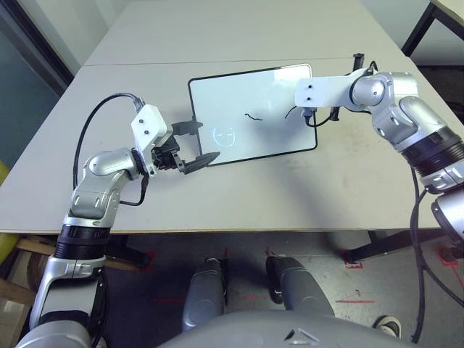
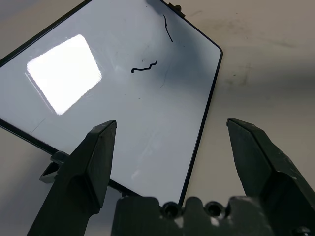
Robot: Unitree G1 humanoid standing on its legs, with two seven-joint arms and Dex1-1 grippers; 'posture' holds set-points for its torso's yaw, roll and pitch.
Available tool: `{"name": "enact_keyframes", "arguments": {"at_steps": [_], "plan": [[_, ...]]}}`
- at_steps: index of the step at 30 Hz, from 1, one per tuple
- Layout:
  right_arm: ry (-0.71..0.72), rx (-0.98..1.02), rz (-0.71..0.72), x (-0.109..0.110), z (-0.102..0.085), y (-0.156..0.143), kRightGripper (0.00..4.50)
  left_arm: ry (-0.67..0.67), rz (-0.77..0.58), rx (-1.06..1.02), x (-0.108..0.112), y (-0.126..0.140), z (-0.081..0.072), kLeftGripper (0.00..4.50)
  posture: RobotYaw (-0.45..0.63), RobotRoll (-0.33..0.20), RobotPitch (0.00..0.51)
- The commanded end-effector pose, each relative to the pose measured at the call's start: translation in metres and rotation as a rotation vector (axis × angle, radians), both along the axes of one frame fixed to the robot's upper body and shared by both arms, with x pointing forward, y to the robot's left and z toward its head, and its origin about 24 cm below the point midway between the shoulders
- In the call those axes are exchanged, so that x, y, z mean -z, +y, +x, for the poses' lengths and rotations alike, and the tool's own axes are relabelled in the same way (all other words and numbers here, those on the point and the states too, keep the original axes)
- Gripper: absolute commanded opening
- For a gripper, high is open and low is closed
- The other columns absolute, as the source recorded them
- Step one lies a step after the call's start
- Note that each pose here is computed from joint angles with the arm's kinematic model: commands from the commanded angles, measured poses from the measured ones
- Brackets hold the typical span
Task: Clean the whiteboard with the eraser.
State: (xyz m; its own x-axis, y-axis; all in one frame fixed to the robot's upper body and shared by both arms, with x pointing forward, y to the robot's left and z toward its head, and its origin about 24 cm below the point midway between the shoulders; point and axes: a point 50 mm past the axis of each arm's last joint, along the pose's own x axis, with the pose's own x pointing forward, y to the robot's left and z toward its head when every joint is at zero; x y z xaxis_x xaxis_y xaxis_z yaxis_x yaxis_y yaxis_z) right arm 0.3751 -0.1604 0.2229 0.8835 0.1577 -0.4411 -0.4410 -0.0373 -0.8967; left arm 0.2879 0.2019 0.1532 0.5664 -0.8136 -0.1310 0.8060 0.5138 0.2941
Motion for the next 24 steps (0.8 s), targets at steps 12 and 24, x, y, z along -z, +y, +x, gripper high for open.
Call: {"name": "enact_keyframes", "arguments": {"at_steps": [12, 24], "plan": [[-0.028, -0.030, -0.067, 0.016, -0.007, 0.000, 0.19, -0.004, 0.017, 0.012, 0.002, -0.004, -0.002, 4.50, -0.13, 0.000, 0.104], [-0.028, -0.027, -0.089, 0.037, -0.001, 0.008, 0.17, -0.009, 0.028, 0.009, 0.001, -0.002, -0.001, 4.50, -0.12, 0.000, 0.101]]}}
